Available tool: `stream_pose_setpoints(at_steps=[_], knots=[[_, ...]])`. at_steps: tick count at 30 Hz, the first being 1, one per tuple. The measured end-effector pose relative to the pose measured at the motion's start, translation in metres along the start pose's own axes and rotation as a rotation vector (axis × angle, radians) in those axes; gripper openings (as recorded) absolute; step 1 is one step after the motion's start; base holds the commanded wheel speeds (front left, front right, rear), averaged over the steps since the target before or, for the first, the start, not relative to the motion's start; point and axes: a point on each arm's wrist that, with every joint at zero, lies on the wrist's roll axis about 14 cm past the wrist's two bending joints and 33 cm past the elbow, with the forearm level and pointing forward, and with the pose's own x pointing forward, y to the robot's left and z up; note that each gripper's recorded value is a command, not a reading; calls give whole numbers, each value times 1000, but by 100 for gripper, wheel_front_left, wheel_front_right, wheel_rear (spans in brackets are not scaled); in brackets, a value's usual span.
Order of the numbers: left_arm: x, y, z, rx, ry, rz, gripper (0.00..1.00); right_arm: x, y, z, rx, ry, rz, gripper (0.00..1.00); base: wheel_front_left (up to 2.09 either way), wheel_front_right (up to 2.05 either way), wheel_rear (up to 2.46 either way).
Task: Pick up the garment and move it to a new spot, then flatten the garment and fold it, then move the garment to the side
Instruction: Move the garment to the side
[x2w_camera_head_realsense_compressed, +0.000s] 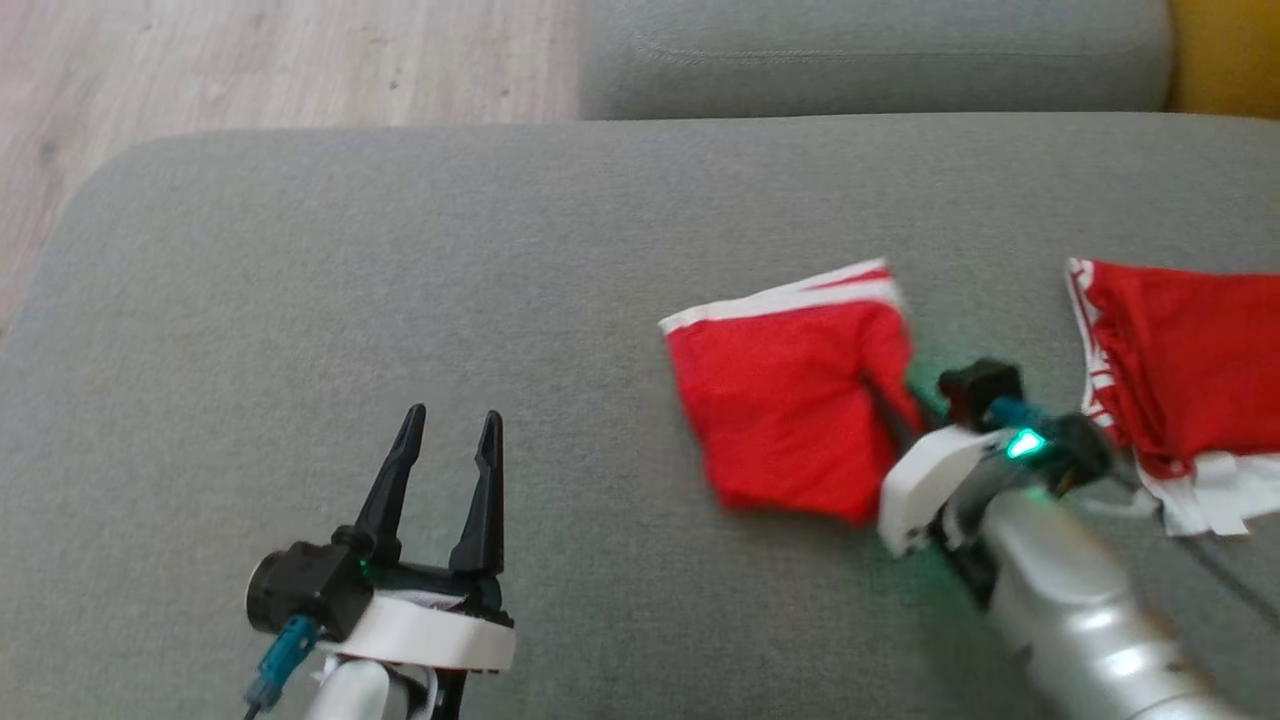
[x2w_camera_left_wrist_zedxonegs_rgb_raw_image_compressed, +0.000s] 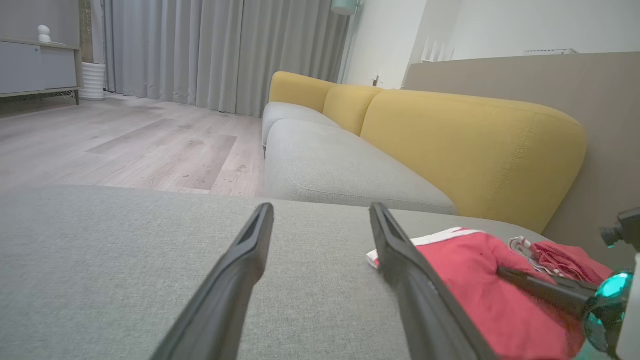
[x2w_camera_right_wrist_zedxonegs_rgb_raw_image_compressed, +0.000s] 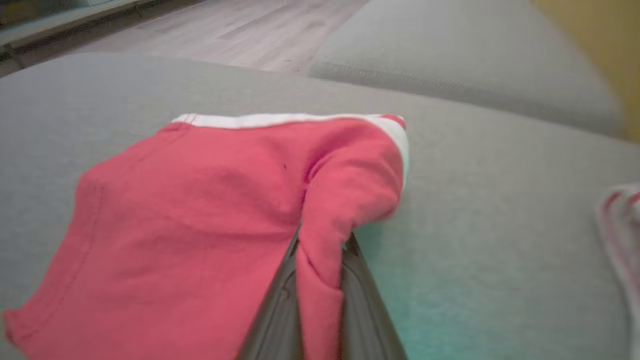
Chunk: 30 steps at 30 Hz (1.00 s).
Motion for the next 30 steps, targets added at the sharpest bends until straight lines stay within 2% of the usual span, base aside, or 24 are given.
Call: stream_pose_setpoints(at_steps=[6,13,20,30], knots=[[5,-14,4,-1,-12,-45,100,-28,-73,16,-193,-24,-125,0,0,0,0],[10,-24,4,-11,-14,-78,100,-63,-138,8,-336,76,-225,0,0,0,0],[14,-22,-8,-20,20,-73,100,-89,-189,-15,-385,248,-277,0,0,0,0],[24,-11,-22,-27,56,-50,100,-95,-250,-2,-469,349,-347,0,0,0,0]])
